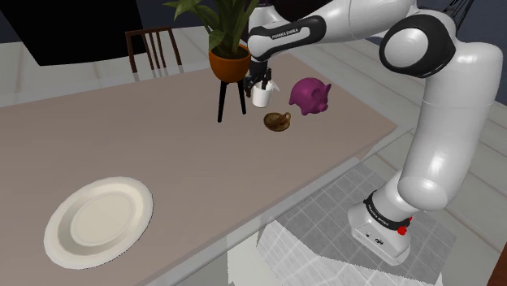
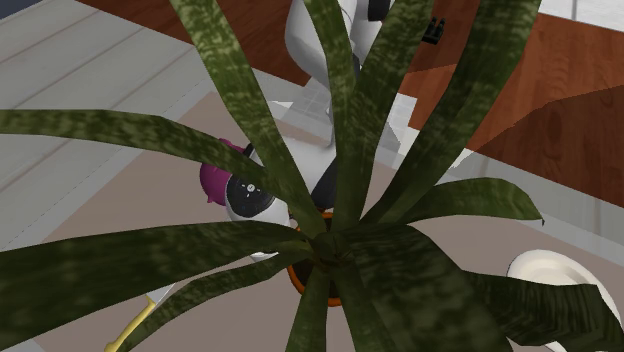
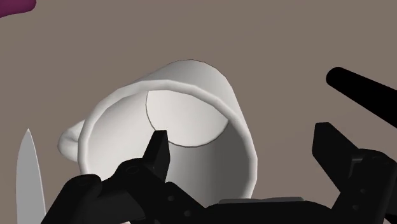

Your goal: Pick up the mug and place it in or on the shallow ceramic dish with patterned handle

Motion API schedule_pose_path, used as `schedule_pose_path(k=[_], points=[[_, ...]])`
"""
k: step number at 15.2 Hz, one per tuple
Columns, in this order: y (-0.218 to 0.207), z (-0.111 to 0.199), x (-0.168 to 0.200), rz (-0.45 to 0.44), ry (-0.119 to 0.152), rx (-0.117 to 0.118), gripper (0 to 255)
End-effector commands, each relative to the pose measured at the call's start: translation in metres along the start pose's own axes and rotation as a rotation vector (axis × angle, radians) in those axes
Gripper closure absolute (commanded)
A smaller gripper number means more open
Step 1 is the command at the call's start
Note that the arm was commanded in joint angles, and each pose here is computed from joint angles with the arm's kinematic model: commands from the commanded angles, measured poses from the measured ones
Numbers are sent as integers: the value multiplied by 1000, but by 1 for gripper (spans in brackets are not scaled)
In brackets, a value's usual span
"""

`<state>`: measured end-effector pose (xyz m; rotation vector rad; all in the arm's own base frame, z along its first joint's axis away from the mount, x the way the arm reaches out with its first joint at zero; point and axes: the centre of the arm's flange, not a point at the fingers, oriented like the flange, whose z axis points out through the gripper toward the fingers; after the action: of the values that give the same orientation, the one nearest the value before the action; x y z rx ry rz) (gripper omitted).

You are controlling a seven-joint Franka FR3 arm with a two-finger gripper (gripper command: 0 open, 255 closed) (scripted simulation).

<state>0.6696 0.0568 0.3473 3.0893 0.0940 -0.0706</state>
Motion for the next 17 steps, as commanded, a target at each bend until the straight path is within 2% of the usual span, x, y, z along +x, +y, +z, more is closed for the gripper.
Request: schedule_pose_path(k=[1,5,6,15,17], points=[[0,1,0,0,0,0,0],[0,1,0,0,0,0,0],[0,1,0,0,0,0,255],[0,1,0,0,0,0,255],[0,-10,0,0,0,0,255]])
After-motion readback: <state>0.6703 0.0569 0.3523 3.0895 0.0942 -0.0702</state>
